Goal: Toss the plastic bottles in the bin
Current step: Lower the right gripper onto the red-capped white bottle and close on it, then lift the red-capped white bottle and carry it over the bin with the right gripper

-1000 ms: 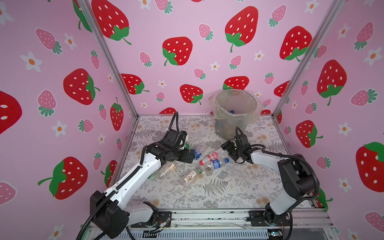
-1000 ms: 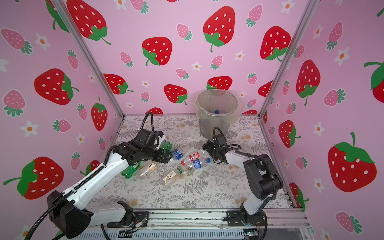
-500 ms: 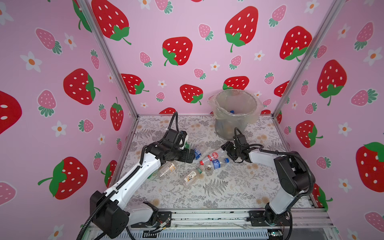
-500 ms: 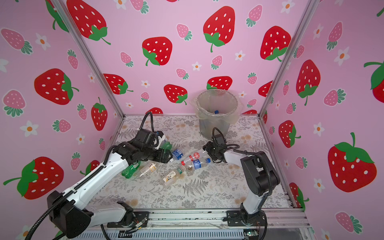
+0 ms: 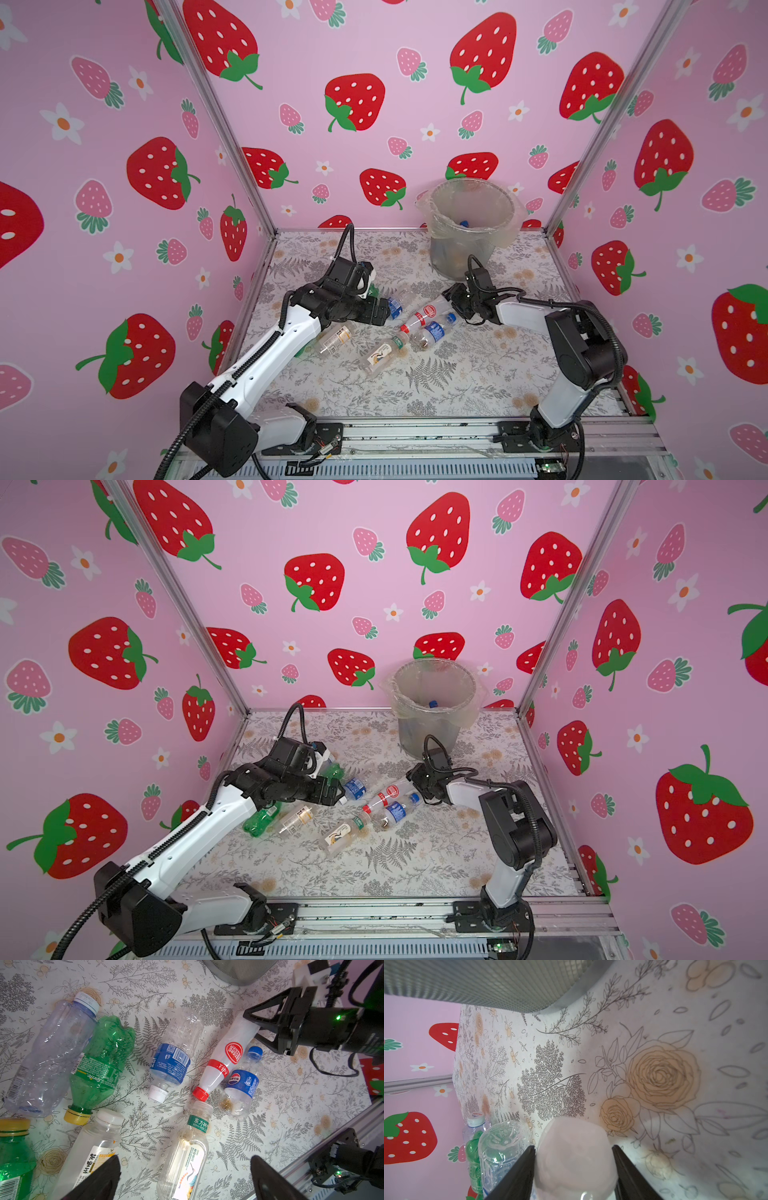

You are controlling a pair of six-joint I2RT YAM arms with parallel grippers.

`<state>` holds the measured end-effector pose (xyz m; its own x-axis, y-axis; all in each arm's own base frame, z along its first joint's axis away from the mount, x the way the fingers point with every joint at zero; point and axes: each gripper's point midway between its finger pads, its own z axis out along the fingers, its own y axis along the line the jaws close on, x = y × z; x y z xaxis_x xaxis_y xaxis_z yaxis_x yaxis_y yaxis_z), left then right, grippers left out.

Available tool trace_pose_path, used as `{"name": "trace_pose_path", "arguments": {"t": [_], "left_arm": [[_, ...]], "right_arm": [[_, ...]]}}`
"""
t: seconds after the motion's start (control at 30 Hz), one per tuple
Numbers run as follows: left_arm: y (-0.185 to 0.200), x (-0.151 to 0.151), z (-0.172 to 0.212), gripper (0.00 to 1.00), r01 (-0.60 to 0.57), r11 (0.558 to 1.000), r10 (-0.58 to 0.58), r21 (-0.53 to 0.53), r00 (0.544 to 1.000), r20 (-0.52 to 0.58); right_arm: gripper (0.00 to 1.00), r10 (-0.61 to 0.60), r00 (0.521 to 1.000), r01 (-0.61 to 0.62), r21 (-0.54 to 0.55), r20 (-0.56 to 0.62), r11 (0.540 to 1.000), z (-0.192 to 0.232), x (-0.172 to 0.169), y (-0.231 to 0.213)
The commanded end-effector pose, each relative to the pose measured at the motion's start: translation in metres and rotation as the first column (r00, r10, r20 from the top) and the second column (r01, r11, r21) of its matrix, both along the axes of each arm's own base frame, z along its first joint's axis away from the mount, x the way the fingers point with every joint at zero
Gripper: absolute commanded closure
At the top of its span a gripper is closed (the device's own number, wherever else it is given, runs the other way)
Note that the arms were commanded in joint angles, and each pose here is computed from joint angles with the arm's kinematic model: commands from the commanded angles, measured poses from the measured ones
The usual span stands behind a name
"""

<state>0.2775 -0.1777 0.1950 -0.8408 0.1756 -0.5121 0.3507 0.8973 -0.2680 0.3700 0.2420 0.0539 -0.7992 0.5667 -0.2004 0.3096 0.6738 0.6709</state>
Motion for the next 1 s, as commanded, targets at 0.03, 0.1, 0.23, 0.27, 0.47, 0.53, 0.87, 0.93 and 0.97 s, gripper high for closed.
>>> {"name": "trace_pose_path", "arguments": {"t": [0.03,0.1,0.23,0.27,0.47,0.53,0.87,0.93,0.97], "left_arm": [[0.002,0.0,0.003,0.01,-0.004,1.0,0.004,-0.009,1.0,0.011],[0.002,-0.001,0.003,0.01,-0.004,1.0,0.004,-0.008,1.0,0.01],[0.002,-0.001,0.003,0.01,-0.005,1.0,0.005,-0.009,1.0,0.013],[0.003,-0.001,0.003,0.01,-0.005,1.0,0.005,-0.009,1.0,0.014],[0.004,-0.002,0.004,0.01,-0.008,1.0,0.008,-0.007,1.0,0.02],[0.004,-0.002,0.005,0.01,-0.007,1.0,0.007,-0.008,1.0,0.021],[0.004,-0.002,0.004,0.01,-0.009,1.0,0.009,-0.009,1.0,0.019],[0.004,-0.002,0.004,0.01,-0.008,1.0,0.008,-0.009,1.0,0.018],[0.004,-0.001,0.004,0.01,-0.009,1.0,0.009,-0.008,1.0,0.019]], "right_arm": [[0.42,-0.029,0.999,0.027,0.05,0.046,0.998,0.021,0.014,0.009],[0.43,-0.035,0.997,0.03,0.066,0.065,0.997,0.031,0.017,0.011],[0.43,-0.05,0.994,0.04,0.092,0.102,0.995,0.05,0.026,0.014],[0.44,-0.053,0.992,0.042,0.098,0.116,0.994,0.056,0.028,0.015],[0.47,-0.069,0.984,0.05,0.117,0.164,0.992,0.081,0.035,0.016],[0.47,-0.074,0.984,0.057,0.108,0.162,0.993,0.081,0.034,0.013],[0.47,-0.071,0.973,0.057,0.071,0.218,0.996,0.103,0.02,-0.003],[0.47,-0.074,0.969,0.063,0.051,0.236,0.997,0.11,0.017,-0.009],[0.47,-0.074,0.965,0.065,0.044,0.252,0.997,0.116,0.015,-0.012]]}}
